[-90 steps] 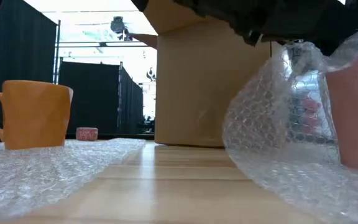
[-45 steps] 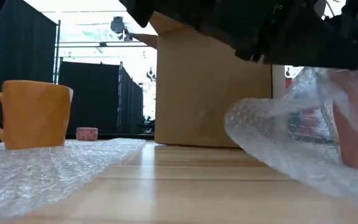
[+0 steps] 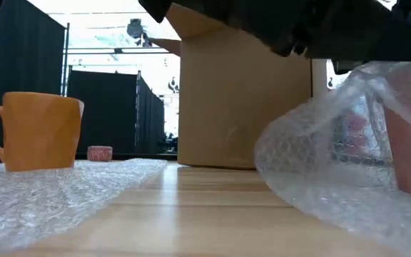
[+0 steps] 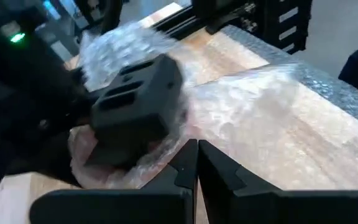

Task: Wrap mug
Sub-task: Wrap the pink mug in the bubble wrap

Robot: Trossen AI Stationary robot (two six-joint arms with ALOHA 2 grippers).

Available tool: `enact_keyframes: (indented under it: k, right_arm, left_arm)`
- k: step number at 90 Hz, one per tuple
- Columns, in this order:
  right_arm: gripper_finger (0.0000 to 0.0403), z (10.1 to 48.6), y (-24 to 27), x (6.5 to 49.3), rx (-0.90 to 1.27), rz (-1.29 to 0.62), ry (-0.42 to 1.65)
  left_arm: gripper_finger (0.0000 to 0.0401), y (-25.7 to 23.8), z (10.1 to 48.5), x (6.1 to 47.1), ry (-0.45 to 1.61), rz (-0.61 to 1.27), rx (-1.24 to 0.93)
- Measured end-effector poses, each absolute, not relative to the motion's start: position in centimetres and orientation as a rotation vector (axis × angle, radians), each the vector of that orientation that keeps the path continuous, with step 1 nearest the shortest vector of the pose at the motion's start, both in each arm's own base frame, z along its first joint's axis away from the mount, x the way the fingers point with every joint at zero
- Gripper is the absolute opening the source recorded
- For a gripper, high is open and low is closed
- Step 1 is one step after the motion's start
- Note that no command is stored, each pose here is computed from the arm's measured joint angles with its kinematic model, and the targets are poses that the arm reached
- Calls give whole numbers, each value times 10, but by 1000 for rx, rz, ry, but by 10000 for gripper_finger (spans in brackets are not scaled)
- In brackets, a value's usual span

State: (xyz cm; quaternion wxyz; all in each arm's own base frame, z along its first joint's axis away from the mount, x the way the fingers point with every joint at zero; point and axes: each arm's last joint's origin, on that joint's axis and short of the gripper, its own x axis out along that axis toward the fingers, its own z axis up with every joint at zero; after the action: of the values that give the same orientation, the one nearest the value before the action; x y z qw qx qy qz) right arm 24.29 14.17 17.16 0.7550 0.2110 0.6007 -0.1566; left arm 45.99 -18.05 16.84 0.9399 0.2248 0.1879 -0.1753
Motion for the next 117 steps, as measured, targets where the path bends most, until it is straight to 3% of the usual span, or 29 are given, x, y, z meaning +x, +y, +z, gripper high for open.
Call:
enact_keyframes:
  k: [34, 59, 97, 117]
  right_arm:
    - [259, 172, 142, 243, 461, -340, 1307]
    - [259, 172, 142, 243, 459, -337, 1306]
    - [259, 172, 142, 243, 456, -335, 1306]
    - [259, 172, 142, 243, 452, -332, 1307]
  left_arm:
    - [0, -163, 172, 468, 349, -316, 567]
    - [4, -159, 170, 468, 351, -411, 551]
    - [151, -149, 169, 471, 343, -465, 560]
    - [155, -150, 157, 474, 331, -486, 657]
